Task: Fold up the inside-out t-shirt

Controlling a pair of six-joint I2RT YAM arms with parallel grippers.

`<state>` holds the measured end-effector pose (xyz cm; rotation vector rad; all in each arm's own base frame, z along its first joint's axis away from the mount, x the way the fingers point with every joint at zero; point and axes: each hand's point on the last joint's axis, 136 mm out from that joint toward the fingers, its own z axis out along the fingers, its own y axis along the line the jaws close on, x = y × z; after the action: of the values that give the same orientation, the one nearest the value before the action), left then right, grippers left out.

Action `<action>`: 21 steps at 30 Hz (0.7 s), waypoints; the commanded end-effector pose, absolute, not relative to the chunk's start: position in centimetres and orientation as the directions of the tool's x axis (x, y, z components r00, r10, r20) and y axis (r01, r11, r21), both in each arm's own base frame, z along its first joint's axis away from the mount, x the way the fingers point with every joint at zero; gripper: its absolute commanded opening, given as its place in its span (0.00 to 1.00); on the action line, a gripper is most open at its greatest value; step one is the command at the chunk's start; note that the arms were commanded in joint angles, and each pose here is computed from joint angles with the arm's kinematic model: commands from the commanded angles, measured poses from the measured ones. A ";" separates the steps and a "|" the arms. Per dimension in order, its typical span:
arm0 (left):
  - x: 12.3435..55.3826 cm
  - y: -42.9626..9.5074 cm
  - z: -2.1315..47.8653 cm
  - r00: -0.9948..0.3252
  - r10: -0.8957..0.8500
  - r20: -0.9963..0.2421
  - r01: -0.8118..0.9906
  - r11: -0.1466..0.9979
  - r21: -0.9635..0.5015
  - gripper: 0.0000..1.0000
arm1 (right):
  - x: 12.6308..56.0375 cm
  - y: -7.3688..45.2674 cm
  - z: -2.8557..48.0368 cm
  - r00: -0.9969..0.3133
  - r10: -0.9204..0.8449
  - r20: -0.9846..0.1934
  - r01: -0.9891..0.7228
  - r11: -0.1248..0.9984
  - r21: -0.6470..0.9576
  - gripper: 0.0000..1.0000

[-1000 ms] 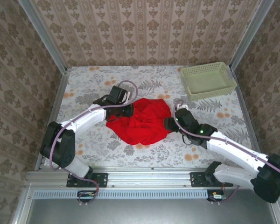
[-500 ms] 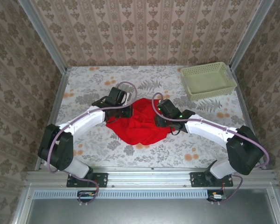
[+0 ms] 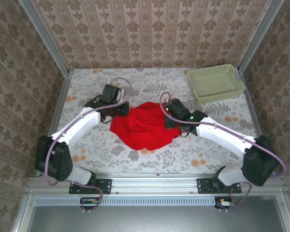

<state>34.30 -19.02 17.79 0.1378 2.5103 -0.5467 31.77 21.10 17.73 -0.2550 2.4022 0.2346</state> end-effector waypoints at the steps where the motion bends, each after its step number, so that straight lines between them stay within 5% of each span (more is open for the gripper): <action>1: 35.2 -14.4 31.2 -0.642 -0.106 -0.759 0.200 0.933 -0.299 0.00 | 32.9 21.6 32.5 -0.512 -0.011 -0.859 -0.311 0.934 0.173 0.00; 4: 33.0 -12.4 40.2 -0.455 -0.124 -0.882 0.227 0.941 -0.250 0.00 | 31.8 21.7 39.7 -0.399 0.102 -0.911 -0.365 0.894 0.260 0.00; 8: 30.2 -14.3 43.3 -0.418 -0.142 -0.897 0.347 0.888 -0.302 0.00 | 30.5 20.3 43.0 -0.331 0.185 -0.925 -0.369 0.877 0.307 0.00; 13: 27.8 -20.0 38.9 -0.479 -0.037 -0.877 0.469 0.834 -0.291 0.00 | 29.7 17.3 39.8 -0.353 0.189 -0.916 -0.267 0.918 0.293 0.00; 21: 25.5 -30.0 26.3 -0.677 0.152 -0.721 0.573 0.723 -0.386 0.01 | 27.3 5.9 25.9 -0.512 0.288 -0.809 0.195 0.957 0.217 0.00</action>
<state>26.27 -27.35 28.20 0.5070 2.2044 -0.7142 29.55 11.00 29.70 0.1319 2.0578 0.2797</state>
